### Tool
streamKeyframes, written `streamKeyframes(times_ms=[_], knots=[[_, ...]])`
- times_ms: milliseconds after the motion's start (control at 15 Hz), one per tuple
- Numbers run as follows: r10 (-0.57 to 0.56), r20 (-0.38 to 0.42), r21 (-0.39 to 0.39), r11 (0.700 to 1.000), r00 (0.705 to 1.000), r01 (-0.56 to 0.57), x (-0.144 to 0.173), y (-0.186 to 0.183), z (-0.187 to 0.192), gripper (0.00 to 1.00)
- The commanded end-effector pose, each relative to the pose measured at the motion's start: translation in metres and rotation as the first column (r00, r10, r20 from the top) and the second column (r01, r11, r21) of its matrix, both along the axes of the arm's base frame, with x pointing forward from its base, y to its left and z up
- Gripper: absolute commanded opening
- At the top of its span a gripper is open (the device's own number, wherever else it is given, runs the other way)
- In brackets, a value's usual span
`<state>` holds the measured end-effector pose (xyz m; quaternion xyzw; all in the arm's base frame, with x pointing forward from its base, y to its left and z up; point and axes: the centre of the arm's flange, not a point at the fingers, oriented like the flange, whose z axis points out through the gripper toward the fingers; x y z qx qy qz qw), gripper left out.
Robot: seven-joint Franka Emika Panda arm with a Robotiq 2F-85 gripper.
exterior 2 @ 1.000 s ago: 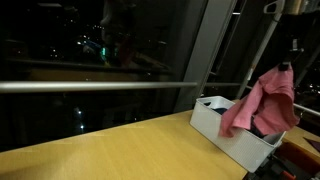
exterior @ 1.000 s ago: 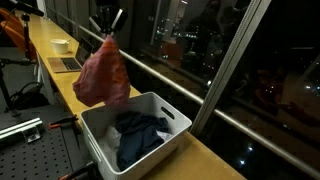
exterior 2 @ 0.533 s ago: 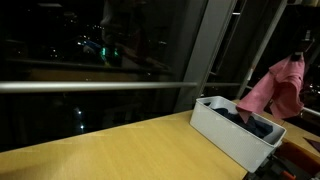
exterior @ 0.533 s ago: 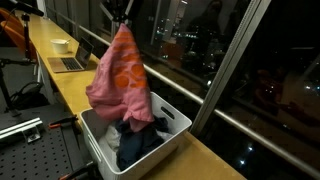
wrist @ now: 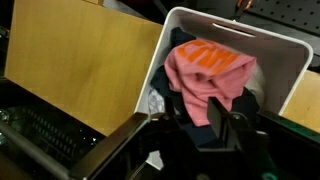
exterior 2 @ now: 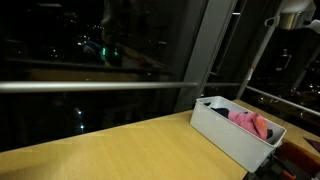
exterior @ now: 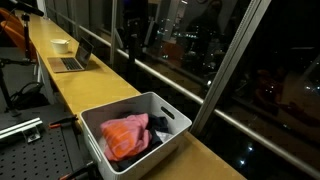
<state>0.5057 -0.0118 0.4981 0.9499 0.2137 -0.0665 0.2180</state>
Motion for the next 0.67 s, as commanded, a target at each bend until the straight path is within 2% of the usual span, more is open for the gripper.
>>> streamKeyframes(times_ms=[0,133,200,333,400,600], knots=[[0.047,-0.003,0.026,0.999,0.999,-0.047,0.000,0.003,0.002,0.71],[0.085,0.003,0.095,0.992,0.996,-0.085,0.001,0.022,0.006,0.86],[0.038,-0.014,0.047,0.998,0.999,-0.037,0.001,0.009,-0.003,0.69],[0.060,-0.009,0.073,0.996,0.998,-0.059,0.002,0.021,0.000,0.83],[0.065,-0.008,0.075,0.995,0.998,-0.064,0.001,0.023,0.000,0.86],[0.066,-0.008,0.076,0.995,0.998,-0.066,0.001,0.024,0.000,0.86]])
